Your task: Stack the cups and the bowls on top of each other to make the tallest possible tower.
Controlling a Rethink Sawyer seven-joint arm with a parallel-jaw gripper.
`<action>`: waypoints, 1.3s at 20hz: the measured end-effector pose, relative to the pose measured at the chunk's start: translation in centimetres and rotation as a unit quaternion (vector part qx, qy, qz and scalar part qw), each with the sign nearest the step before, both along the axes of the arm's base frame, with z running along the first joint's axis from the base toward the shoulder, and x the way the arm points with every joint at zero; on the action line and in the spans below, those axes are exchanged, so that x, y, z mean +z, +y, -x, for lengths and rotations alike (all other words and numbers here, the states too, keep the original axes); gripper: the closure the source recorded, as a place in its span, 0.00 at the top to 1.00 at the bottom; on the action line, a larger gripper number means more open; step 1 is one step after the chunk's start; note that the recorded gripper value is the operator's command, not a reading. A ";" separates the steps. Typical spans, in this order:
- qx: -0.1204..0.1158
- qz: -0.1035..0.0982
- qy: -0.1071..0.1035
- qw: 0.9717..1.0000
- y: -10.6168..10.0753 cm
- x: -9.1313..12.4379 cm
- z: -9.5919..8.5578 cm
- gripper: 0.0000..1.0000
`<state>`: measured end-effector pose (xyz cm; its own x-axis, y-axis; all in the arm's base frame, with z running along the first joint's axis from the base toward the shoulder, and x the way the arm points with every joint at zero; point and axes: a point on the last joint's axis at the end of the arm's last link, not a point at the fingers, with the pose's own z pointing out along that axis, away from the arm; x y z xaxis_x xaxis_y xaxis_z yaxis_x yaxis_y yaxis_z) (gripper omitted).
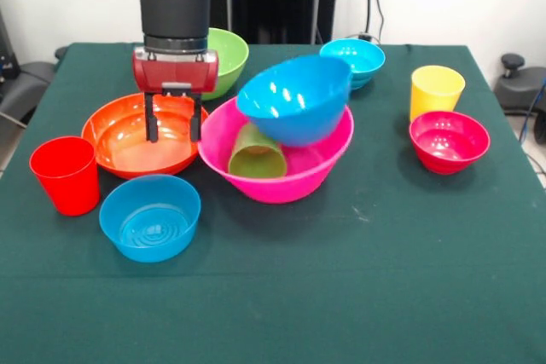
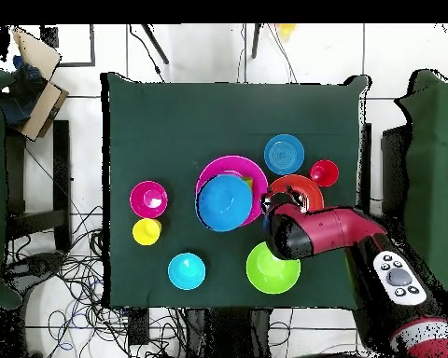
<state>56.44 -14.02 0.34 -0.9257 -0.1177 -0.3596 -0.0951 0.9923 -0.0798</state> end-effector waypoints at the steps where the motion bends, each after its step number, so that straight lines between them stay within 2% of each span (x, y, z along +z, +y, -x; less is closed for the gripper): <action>1: -0.001 0.000 0.000 1.000 -0.1 0.3 0.2 1.00; 7: -0.013 0.004 0.002 1.000 -1.4 1.9 0.8 1.00; 15: -0.013 0.006 0.001 1.000 -1.6 2.1 0.8 1.00; 20: -0.011 0.002 0.005 1.000 -1.1 1.3 0.7 1.00; 26: -0.001 0.000 0.010 1.000 0.3 -1.0 -0.5 1.00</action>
<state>56.92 -13.69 -0.71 -0.9327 -0.1159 -0.3416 -0.0950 0.9925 -0.0774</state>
